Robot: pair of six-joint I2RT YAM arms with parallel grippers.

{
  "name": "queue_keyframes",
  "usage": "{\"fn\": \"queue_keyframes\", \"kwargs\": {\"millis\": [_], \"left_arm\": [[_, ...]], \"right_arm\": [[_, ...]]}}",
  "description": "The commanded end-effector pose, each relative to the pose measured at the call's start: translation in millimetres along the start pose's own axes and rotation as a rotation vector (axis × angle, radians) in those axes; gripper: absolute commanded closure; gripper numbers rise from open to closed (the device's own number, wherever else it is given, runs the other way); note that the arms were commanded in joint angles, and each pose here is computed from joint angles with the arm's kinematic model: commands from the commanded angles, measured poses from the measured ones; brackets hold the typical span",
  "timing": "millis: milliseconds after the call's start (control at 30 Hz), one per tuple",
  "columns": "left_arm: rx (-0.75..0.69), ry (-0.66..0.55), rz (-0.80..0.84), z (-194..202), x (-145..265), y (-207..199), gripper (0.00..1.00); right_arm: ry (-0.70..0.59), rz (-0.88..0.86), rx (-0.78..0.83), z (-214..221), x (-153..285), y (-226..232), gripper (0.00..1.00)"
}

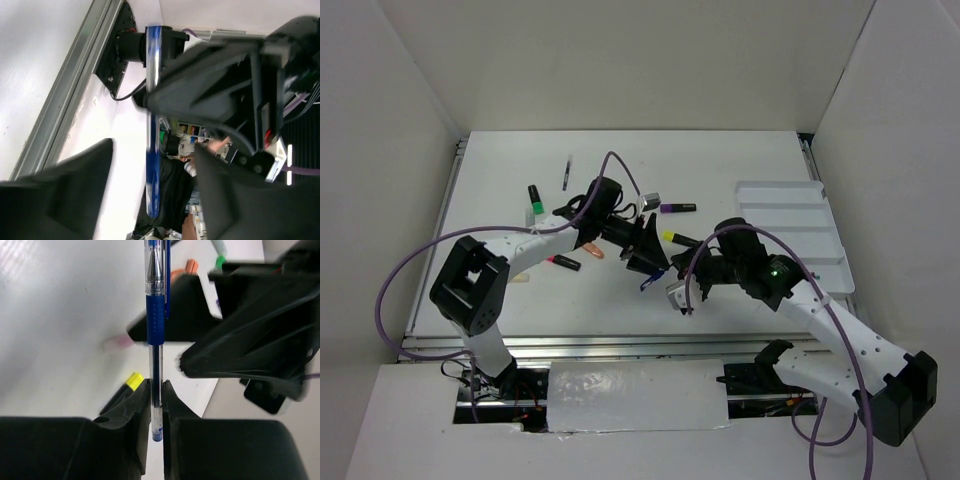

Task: Sort the stationery into containers
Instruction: Pass the stationery from the left arm to the right, then place the stationery into the container

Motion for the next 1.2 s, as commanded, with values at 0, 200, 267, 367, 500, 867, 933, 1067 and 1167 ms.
{"fn": "queue_keyframes", "kwargs": {"millis": [0, 200, 267, 367, 500, 867, 933, 1067, 1167], "left_arm": [[-0.112, -0.006, 0.000, 2, 5, -14, 0.15], [-0.216, -0.162, -0.239, -23, 37, -10, 0.01], [-0.229, -0.199, -0.332, -30, 48, -2, 0.01], [-0.262, -0.260, -0.450, -42, 60, 7, 0.01], [-0.317, -0.384, -0.569, -49, 73, 16, 0.01], [-0.205, -0.455, -0.733, -77, 93, 50, 0.01], [-0.177, -0.492, -0.761, -85, 105, 55, 0.01], [-0.123, -0.598, -0.937, -100, 134, 69, 0.01], [-0.128, -0.643, -1.000, -108, 147, 72, 0.02]], "right_arm": [[0.065, 0.023, -0.025, 11, 12, 0, 0.97], [0.276, -0.027, -0.125, 59, 66, 33, 1.00], [0.357, -0.059, -0.157, 77, 86, 49, 1.00], [0.526, -0.132, -0.253, 112, 131, 79, 1.00], [0.660, -0.206, -0.426, 148, 181, 118, 1.00], [0.780, -0.285, -0.500, 195, 201, 166, 0.97], [0.789, -0.301, -0.507, 198, 198, 173, 0.95], [0.809, -0.301, -0.506, 202, 195, 180, 0.84], [0.828, -0.284, -0.498, 205, 192, 184, 0.75]]}}
Point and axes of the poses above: each gripper's point midway between its finger pads, its own x axis back along the fingers, its own y axis along the line the jaws close on, z = x × y, the point moved 6 cm from there along x, back along the fingers, and after that the axes turned 4 degrees about -x, right-handed, at the moved point
